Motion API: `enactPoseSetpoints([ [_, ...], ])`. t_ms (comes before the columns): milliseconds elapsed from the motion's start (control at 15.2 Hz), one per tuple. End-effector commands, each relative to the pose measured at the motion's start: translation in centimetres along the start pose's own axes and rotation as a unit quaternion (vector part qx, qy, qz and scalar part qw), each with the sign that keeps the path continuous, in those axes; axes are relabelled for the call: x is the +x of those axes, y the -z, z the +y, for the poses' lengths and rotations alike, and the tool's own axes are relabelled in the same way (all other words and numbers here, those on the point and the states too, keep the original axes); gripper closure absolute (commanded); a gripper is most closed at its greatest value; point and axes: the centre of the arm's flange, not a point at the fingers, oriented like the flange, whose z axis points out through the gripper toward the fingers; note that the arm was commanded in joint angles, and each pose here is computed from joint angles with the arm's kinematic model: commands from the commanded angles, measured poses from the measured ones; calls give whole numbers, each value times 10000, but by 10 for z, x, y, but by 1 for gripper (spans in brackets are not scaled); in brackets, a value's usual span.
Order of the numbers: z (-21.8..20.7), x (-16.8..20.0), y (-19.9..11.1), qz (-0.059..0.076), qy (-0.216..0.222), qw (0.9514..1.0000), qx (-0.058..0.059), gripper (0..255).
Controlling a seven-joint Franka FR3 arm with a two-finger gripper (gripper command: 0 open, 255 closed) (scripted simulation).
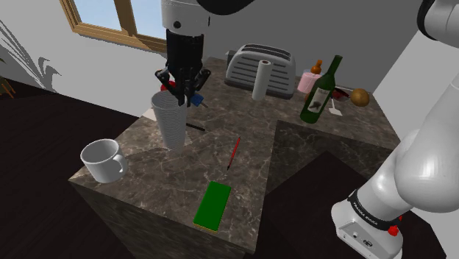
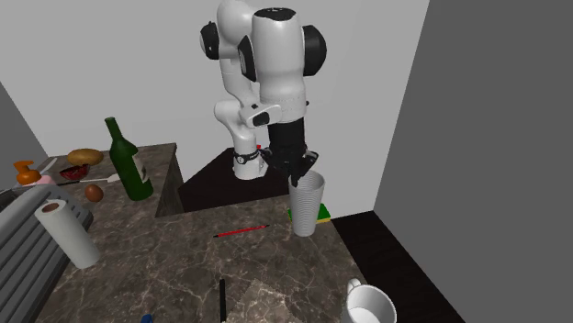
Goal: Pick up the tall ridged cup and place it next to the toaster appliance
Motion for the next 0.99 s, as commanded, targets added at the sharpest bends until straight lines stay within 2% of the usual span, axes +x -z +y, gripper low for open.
enactPoseSetpoints([
  [0, -1, 0, 10, -1, 0, 10000, -1, 255],
  [924, -8, -1, 84, -1, 0, 10000, -1, 255],
])
